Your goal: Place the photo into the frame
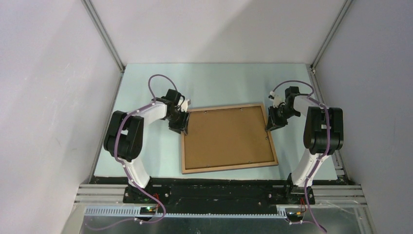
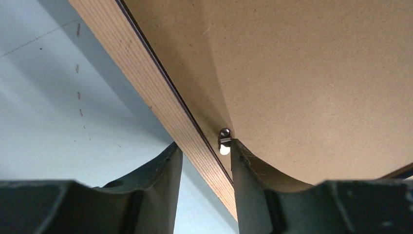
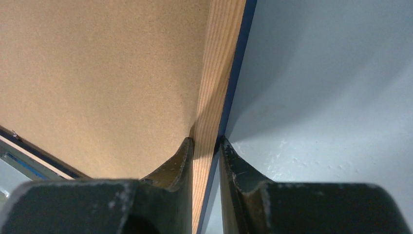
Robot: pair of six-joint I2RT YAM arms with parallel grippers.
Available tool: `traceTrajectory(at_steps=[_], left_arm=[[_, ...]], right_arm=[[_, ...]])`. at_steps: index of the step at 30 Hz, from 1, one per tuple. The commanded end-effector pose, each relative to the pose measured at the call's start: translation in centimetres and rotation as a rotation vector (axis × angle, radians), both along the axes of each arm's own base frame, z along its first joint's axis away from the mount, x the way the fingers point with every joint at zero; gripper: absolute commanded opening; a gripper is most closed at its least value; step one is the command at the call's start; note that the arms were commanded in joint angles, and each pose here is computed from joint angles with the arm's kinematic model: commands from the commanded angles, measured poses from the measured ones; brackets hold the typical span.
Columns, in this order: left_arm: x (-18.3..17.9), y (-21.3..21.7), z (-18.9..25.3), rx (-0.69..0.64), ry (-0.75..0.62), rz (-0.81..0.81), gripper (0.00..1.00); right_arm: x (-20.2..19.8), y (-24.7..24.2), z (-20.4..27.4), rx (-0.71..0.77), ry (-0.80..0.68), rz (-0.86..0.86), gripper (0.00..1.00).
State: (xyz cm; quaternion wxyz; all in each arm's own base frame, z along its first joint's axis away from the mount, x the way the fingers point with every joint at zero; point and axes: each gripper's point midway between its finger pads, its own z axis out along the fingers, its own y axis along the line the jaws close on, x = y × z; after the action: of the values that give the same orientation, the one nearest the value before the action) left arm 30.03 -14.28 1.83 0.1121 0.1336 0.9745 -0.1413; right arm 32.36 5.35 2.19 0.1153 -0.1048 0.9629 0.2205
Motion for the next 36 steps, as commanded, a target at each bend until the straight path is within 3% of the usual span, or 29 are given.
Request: traceTrajectory(at_steps=[1, 7, 22, 28, 36], left_arm=[[1.2, -0.2, -0.3, 0.017, -0.038, -0.013, 0.45], [1.2, -0.3, -0.2, 0.009, -0.040, -0.018, 0.33], [1.0, -0.6, 0.1, -0.007, -0.042, -0.032, 0.28], [1.0, -0.8, 0.8, -0.027, -0.057, -0.045, 0.50], [1.8, -0.6, 1.8, -0.041, -0.090, -0.042, 0.58]], right_arm=[[0.0, 1.2, 1.0, 0.090, 0.007, 0.006, 0.09], [0.0, 1.3, 0.9, 0.096, 0.013, 0.005, 0.09], [-0.2, 1.4, 0.9, 0.101, 0.019, 0.007, 0.09], [-0.1, 1.3, 1.0, 0.103, 0.016, 0.005, 0.09], [-0.1, 1.4, 1.1, 0.107, 0.015, 0.004, 0.09]])
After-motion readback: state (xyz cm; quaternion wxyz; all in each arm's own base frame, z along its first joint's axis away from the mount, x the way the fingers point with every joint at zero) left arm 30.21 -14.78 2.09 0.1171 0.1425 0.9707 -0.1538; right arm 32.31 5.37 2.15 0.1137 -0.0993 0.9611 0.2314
